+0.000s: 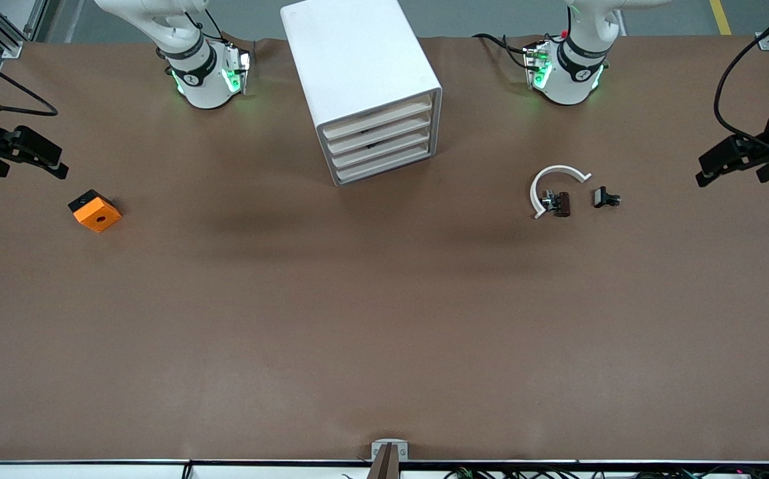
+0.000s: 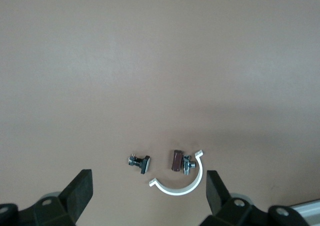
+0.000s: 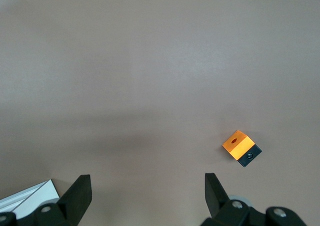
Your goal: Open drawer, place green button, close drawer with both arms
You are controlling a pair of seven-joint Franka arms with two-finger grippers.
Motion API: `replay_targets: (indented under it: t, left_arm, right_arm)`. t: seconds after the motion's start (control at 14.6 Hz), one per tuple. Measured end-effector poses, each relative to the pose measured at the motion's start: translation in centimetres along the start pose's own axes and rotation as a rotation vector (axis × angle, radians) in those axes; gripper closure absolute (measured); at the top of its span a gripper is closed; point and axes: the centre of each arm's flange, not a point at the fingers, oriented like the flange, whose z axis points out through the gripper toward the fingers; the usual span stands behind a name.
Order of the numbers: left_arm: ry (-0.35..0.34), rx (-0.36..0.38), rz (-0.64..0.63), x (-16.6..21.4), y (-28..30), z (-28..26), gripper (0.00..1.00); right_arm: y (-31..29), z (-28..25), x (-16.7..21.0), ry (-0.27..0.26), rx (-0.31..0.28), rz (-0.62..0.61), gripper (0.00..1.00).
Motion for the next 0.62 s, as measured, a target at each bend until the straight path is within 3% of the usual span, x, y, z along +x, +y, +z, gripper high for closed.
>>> replay_targets:
  t: [0.62]
  left_arm:
    - [-0.053,0.006,0.025,-1.4,1.1,-1.8,0.00]
  right_arm:
    - [0.0,-0.1,0.0,0.001,0.000,0.000,0.00]
